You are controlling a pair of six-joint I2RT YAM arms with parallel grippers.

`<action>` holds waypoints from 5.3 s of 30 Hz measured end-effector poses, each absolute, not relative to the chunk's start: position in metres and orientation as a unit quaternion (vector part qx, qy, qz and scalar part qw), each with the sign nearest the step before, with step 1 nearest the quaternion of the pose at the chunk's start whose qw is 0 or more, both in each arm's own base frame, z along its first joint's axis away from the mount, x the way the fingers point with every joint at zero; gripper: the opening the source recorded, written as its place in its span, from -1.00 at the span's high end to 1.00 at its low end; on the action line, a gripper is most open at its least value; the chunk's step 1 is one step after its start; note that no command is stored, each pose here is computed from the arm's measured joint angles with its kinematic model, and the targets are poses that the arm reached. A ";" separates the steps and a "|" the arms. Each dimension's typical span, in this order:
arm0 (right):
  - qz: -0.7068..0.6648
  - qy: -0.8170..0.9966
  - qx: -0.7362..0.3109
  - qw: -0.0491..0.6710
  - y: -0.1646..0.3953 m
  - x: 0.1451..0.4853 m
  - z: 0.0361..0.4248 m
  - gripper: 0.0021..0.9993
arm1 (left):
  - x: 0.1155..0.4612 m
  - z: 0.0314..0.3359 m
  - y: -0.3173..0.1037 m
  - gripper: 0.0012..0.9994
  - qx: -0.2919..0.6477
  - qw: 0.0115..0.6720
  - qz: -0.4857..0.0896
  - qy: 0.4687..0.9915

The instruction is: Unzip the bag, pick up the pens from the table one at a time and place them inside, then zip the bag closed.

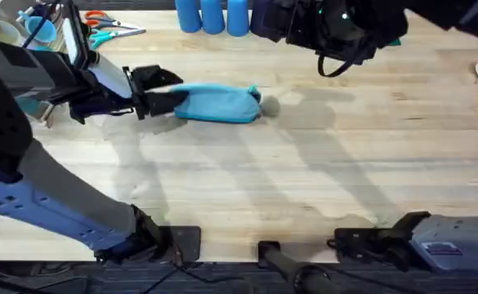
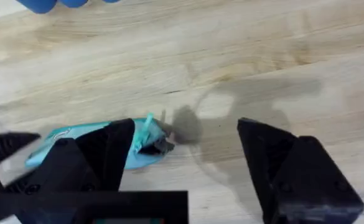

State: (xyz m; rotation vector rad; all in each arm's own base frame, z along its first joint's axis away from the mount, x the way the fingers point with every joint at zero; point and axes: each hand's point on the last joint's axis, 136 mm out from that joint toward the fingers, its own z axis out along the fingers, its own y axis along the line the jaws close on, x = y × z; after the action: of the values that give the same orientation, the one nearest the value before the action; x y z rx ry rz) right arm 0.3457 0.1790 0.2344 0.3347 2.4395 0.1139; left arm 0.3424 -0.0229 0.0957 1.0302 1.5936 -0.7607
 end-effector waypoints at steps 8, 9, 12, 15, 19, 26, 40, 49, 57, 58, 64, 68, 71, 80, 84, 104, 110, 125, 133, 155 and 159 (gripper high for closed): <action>0.044 0.934 0.128 0.332 0.179 0.346 0.234 -0.99 | 0.343 0.096 -0.017 -0.99 0.424 0.524 -0.314 0.669; 0.044 0.934 0.128 0.332 0.179 0.346 0.234 -0.99 | 0.343 0.096 -0.017 -0.99 0.424 0.524 -0.314 0.669; 0.044 0.934 0.128 0.332 0.179 0.346 0.234 -0.99 | 0.343 0.096 -0.017 -0.99 0.424 0.524 -0.313 0.669; 0.044 0.934 0.128 0.332 0.179 0.346 0.234 -0.99 | 0.344 0.095 -0.017 -0.99 0.426 0.524 -0.310 0.669; 0.044 0.934 0.128 0.332 0.179 0.346 0.234 -0.99 | 0.343 0.092 -0.016 -0.99 0.429 0.517 -0.306 0.674; 0.044 0.933 0.128 0.332 0.179 0.346 0.234 -0.99 | 0.337 0.089 -0.017 -0.99 0.419 0.490 -0.320 0.694; 0.047 0.932 0.129 0.335 0.180 0.347 0.235 -0.99 | 0.372 0.136 -0.028 -0.99 0.495 0.423 -0.288 0.702; 0.047 0.932 0.129 0.335 0.180 0.347 0.235 -0.99 | 0.370 0.136 -0.074 -0.99 0.574 0.362 -0.276 0.681; 0.047 0.932 0.129 0.335 0.180 0.347 0.235 -0.99 | 0.357 0.132 -0.099 -0.99 0.596 0.331 -0.293 0.670; 0.047 0.932 0.129 0.335 0.180 0.347 0.235 -0.99 | 0.356 0.132 -0.100 -0.99 0.597 0.330 -0.294 0.670; 0.047 0.932 0.129 0.335 0.180 0.347 0.235 -0.99 | 0.354 0.132 -0.101 -0.99 0.596 0.327 -0.297 0.670; 0.046 0.932 0.129 0.335 0.180 0.347 0.235 -0.99 | 0.352 0.128 -0.106 -0.99 0.608 0.314 -0.292 0.668; 0.046 0.932 0.129 0.335 0.180 0.347 0.235 -0.99 | 0.347 0.122 -0.114 -0.99 0.629 0.293 -0.281 0.663; 0.046 0.932 0.129 0.335 0.180 0.347 0.235 -0.99 | 0.342 0.112 -0.126 -0.99 0.660 0.263 -0.261 0.654; 0.047 0.932 0.129 0.335 0.180 0.347 0.235 -0.99 | 0.343 0.110 -0.121 -0.99 0.661 0.257 -0.254 0.658; 0.047 0.932 0.129 0.335 0.180 0.347 0.235 -0.99 | 0.337 0.106 -0.117 0.05 0.661 0.237 -0.252 0.666; 0.047 0.932 0.129 0.335 0.180 0.347 0.235 -0.99 | 0.336 0.104 -0.114 0.91 0.664 0.228 -0.246 0.669; 0.140 0.934 0.181 0.273 0.208 0.335 0.229 -0.99 | 0.336 0.104 -0.114 0.92 0.664 0.228 -0.246 0.669; 0.196 0.913 0.285 0.214 0.223 0.327 0.222 -0.99 | 0.336 0.104 -0.114 0.92 0.664 0.228 -0.246 0.669; 0.167 0.922 0.309 0.163 0.235 0.333 0.177 -0.99 | 0.338 0.104 -0.114 0.92 0.665 0.231 -0.243 0.668; 0.147 0.927 0.312 0.148 0.237 0.335 0.156 -0.99 | 0.338 0.104 -0.114 0.92 0.665 0.231 -0.243 0.668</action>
State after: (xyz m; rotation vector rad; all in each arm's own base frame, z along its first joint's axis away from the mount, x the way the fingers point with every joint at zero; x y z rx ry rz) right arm 0.3355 0.2372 0.1557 0.8985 2.6652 0.4227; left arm 0.3380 -0.1140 0.1037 1.8279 1.8363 -0.6680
